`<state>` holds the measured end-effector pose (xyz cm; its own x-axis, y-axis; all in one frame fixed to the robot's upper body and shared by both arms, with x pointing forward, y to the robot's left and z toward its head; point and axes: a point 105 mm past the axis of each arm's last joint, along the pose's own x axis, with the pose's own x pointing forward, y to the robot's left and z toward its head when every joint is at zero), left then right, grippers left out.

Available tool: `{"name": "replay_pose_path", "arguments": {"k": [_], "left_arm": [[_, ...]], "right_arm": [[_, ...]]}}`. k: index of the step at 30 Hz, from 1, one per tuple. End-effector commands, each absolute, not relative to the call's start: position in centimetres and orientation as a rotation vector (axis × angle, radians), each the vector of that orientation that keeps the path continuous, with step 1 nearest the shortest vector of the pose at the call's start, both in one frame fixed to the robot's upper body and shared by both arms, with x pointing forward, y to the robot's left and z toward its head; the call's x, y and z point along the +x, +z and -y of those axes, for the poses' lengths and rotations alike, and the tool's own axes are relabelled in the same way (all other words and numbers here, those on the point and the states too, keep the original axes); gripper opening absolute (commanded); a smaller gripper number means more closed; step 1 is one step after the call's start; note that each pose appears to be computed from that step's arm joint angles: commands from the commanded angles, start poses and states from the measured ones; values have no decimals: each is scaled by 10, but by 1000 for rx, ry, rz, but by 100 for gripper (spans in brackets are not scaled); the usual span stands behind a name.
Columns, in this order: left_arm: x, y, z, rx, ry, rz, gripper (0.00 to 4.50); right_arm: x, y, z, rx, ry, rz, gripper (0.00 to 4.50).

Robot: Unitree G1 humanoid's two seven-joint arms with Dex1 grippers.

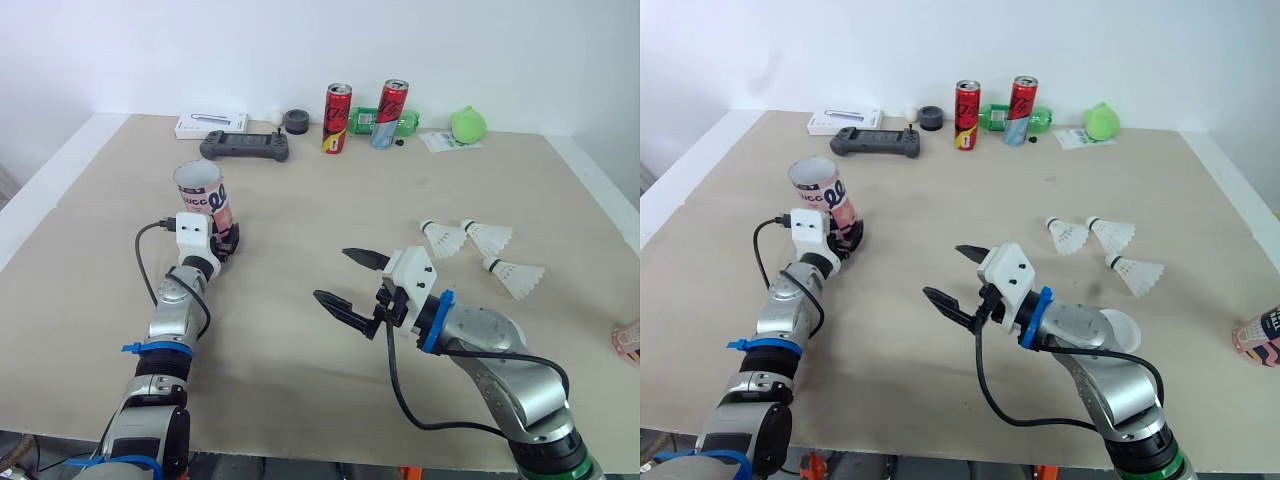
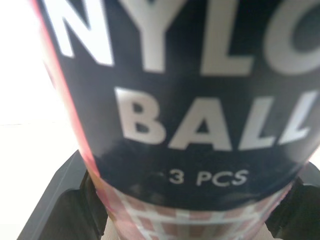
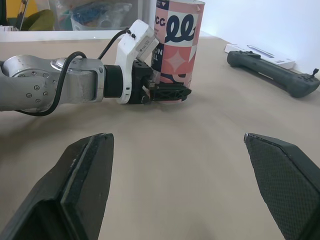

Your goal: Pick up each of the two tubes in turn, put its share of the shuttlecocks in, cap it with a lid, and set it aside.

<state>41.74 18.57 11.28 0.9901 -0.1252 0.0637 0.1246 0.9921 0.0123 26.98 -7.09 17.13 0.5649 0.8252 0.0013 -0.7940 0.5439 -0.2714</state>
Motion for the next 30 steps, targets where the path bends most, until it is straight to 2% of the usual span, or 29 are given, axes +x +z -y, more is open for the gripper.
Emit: {"name": "replay_pose_path", "arguments": {"k": [1,6,9,14,20,30], "left_arm": [[416,112,-186,13,-125,63,330],[415,113,-186,30,-125,72,330],[410,132,-182,271,-180,172,330],[401,152,-174,641,-239,290,330],[393,163,-154,900,-308,398,330],[393,171,-146,929,-326,441,330]], "right_arm": [[263,185,68,-268,982,197,450],[265,186,73,-264,940,202,450],[284,187,107,-283,697,196,450],[299,182,148,-284,392,152,450],[325,151,191,-211,129,11,450],[373,127,210,-160,11,-43,450]]}}
